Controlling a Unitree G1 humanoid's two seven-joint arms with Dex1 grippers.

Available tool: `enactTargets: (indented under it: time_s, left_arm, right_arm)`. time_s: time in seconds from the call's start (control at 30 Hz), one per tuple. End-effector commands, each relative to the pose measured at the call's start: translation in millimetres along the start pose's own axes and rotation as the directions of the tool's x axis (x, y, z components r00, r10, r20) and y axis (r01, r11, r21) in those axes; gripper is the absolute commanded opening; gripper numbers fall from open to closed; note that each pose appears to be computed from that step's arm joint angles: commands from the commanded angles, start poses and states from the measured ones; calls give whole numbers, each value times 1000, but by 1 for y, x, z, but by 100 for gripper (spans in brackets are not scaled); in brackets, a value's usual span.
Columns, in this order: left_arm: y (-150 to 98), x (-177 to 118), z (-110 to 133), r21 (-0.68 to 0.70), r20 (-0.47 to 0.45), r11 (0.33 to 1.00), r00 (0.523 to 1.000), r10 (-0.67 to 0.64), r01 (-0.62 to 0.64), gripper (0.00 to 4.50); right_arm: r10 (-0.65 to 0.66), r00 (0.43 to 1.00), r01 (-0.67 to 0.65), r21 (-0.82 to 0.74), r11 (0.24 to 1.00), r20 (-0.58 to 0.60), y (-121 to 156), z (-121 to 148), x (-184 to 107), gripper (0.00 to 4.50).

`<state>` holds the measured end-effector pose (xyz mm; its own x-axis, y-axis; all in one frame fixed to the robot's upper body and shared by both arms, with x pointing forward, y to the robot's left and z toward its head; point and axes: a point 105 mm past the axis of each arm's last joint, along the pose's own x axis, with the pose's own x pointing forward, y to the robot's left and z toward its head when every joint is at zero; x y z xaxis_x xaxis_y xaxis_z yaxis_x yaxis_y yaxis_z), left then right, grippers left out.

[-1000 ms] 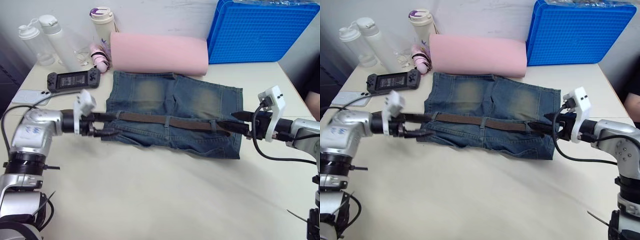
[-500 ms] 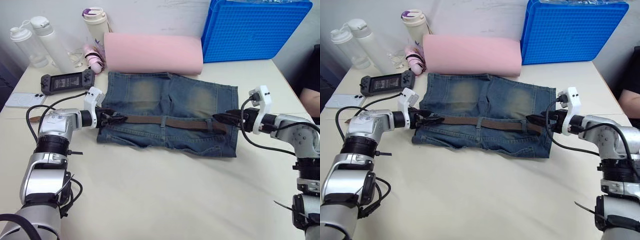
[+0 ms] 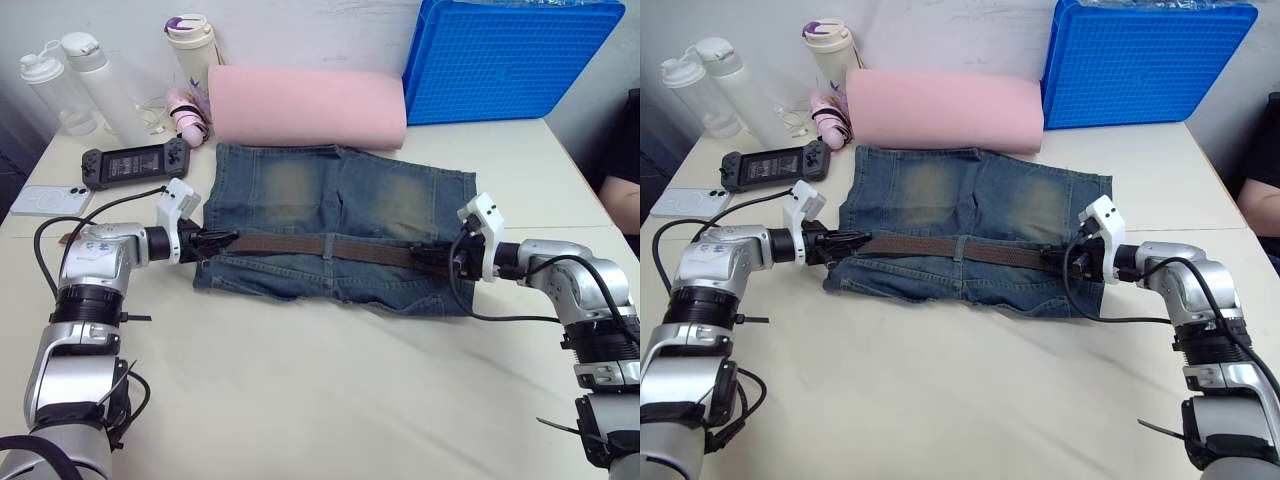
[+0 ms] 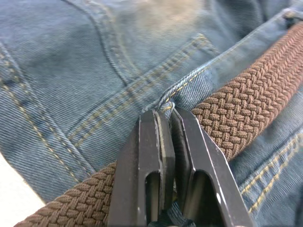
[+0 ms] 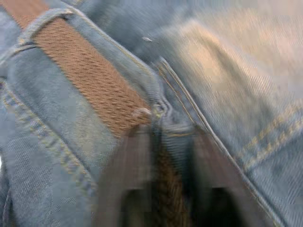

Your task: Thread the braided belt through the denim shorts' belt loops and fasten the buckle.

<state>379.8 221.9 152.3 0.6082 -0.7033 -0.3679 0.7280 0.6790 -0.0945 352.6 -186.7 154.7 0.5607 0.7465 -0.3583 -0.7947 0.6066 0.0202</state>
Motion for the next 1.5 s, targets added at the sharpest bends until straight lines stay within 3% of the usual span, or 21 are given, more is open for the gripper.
enactTargets:
  time_s: [0.03, 0.13, 0.23, 0.3, 0.33, 0.37, 0.43, 0.5, 0.6, 0.63, 0.7, 0.77, 0.8, 0.87, 0.93, 0.97, 1.03, 1.27, 1.33, 1.37, 1.5]
  left_arm:
    - [-12, -18, 20, 123, 67, 991, 996, -63, 54, 0]
    - [-25, -27, 20, 237, 66, 967, 991, -116, 98, 0]
    - [-42, -37, 21, 377, 91, 917, 980, -175, 129, 0]
    - [-57, -45, 16, 418, 82, 892, 971, -226, 172, 0]
    - [-64, -51, 3, 439, 9, 873, 971, -241, 212, 0]
    - [-71, -59, -6, 461, -45, 851, 965, -259, 250, 0]
    - [-77, -71, -13, 472, -85, 843, 964, -250, 260, 0]
    - [-94, -81, -25, 372, -117, 868, 944, -308, 329, 0]
    - [-124, -89, -72, 144, -252, 874, 872, -420, 463, 127]
    - [-131, -91, -82, 109, -282, 865, 850, -445, 489, 147]
    - [-142, -98, -92, 67, -319, 851, 819, -476, 521, 237]
    - [-147, -102, -93, 33, -313, 849, 812, -492, 527, 328]
    - [-148, -104, -93, 26, -313, 849, 811, -494, 528, 354]
    - [-146, -107, -94, 18, -317, 855, 814, -487, 519, 449]
    - [-143, -111, -92, 2, -310, 857, 815, -489, 515, 450]
    - [-143, -113, -88, -8, -291, 856, 818, -497, 517, 450]
    - [-141, -115, -72, -24, -225, 852, 828, -514, 523, 450]
    - [-130, -116, -9, 7, 36, 841, 840, -541, 541, 450]
    - [-118, -105, 5, 85, 85, 880, 876, -474, 468, 450]
    - [-115, -102, 7, 103, 94, 889, 885, -456, 447, 450]
    - [-103, -69, -13, 138, -19, 924, 933, -359, 358, 450]
  right_arm:
    - [15, 1000, -9, -234, 972, 26, 9, 20, -17, 10]
    - [-55, 997, 73, -409, 910, 55, 4, 22, -27, 10]
    - [-88, 987, 154, -680, 717, 132, 14, 13, -44, 10]
    - [-46, 981, 182, -809, 559, 189, 37, 6, -55, 10]
    - [6, 982, 169, -884, 437, 191, 57, -1, -59, 10]
    - [58, 979, 161, -917, 364, 195, 74, -9, -64, 10]
    - [97, 974, 168, -938, 302, 206, 97, -25, -73, 10]
    - [99, 978, 139, -931, 337, 182, 113, -56, -82, 10]
    - [97, 990, 55, -901, 430, 106, 124, -96, -90, 0]
    - [92, 991, 48, -899, 436, 98, 124, -100, -91, 0]
    - [87, 992, 43, -903, 427, 88, 123, -104, -96, 0]
    - [89, 993, 35, -907, 420, 79, 122, -107, -102, 100]
    - [93, 993, 27, -908, 418, 72, 123, -109, -104, 124]
    - [102, 993, 11, -904, 427, 60, 123, -112, -110, 241]
    - [115, 991, 14, -901, 434, 71, 124, -108, -115, 309]
    - [123, 989, 25, -903, 430, 86, 125, -103, -117, 364]
    - [144, 982, 51, -900, 433, 125, 125, -87, -122, 441]
    - [175, 957, 136, -890, 435, 231, 103, -15, -110, 441]
    - [149, 964, 135, -888, 440, 221, 87, -5, -95, 441]
    - [143, 966, 134, -887, 443, 217, 83, -3, -92, 441]
    - [13, 976, 159, -746, 646, 219, 47, 1, -58, 441]
